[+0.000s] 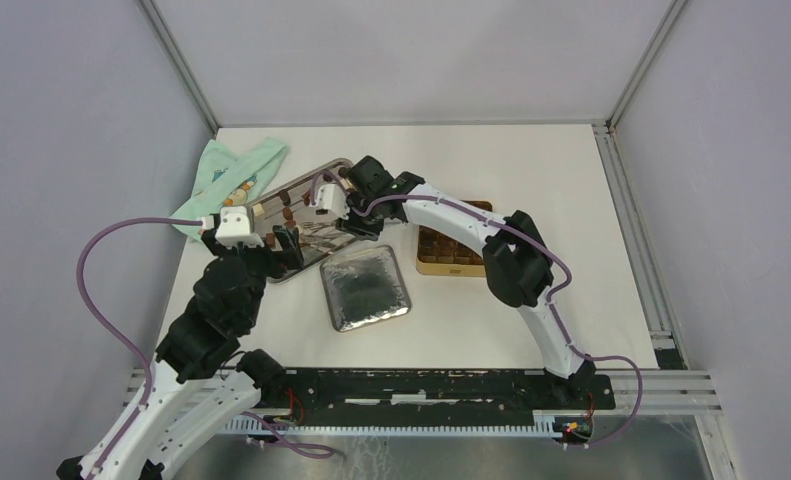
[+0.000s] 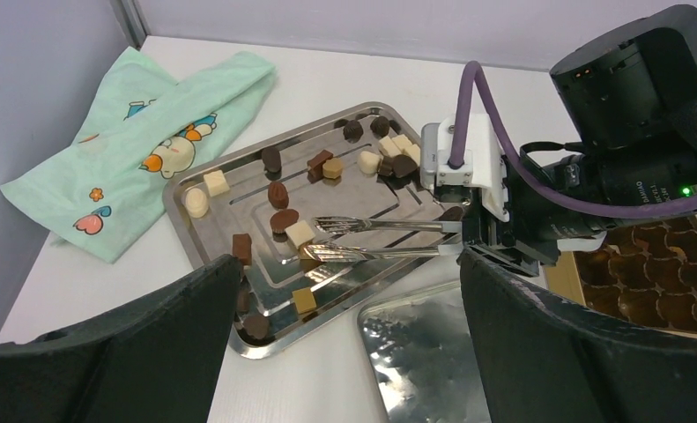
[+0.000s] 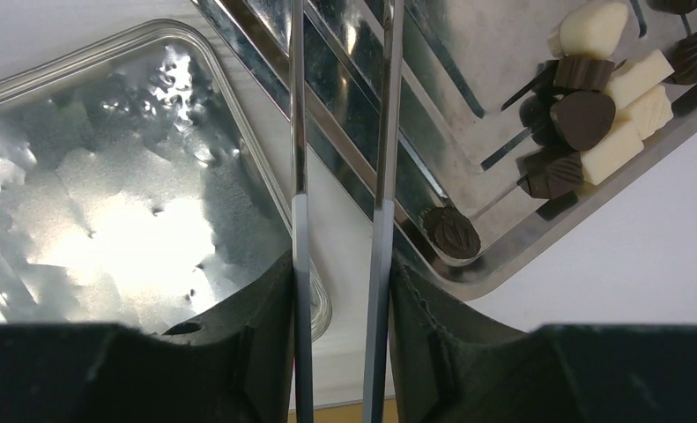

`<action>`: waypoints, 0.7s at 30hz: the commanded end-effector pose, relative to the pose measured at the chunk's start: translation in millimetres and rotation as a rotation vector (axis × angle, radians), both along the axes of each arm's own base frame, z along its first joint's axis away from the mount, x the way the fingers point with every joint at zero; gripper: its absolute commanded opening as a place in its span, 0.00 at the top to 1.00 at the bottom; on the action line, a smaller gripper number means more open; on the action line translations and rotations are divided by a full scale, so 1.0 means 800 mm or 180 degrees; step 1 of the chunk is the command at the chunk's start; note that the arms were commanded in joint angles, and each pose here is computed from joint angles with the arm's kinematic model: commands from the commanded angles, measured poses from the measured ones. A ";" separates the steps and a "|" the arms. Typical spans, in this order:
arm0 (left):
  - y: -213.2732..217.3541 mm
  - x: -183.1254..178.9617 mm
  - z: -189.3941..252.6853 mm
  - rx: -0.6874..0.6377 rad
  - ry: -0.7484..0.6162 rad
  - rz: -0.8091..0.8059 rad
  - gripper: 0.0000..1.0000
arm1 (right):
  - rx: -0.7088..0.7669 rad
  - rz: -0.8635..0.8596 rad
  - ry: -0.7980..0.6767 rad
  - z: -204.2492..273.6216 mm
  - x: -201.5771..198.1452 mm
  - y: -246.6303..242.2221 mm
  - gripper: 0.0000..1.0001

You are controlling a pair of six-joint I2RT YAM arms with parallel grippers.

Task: Pack the chocolate
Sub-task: Pick up the fake chocolate from the plate.

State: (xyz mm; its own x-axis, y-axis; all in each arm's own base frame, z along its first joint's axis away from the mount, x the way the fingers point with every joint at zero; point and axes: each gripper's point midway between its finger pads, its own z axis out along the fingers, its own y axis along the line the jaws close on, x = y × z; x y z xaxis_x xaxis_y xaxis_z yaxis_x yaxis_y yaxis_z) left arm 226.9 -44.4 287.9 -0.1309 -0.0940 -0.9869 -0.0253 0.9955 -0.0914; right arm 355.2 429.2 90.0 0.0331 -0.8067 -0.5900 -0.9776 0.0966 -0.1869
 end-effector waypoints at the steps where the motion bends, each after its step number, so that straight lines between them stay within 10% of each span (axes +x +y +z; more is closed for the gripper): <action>1: -0.001 0.003 0.009 0.0032 -0.0105 -0.0035 0.01 | 0.0160 0.0002 -0.0073 0.017 0.006 0.022 0.58; 21: 0.001 0.003 0.009 0.0029 -0.0104 -0.0024 0.01 | 0.0412 0.0063 -0.0282 0.100 -0.022 -0.015 1.00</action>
State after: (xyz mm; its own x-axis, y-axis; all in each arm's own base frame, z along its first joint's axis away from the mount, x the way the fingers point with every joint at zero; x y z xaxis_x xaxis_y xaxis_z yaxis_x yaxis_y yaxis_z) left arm 227.6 -45.5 289.1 -0.1277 -0.0993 -0.9868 -0.0180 0.9950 -0.0978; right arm 339.0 418.1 89.3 0.0296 -0.8167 -0.5763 -0.9813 0.0860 -0.1724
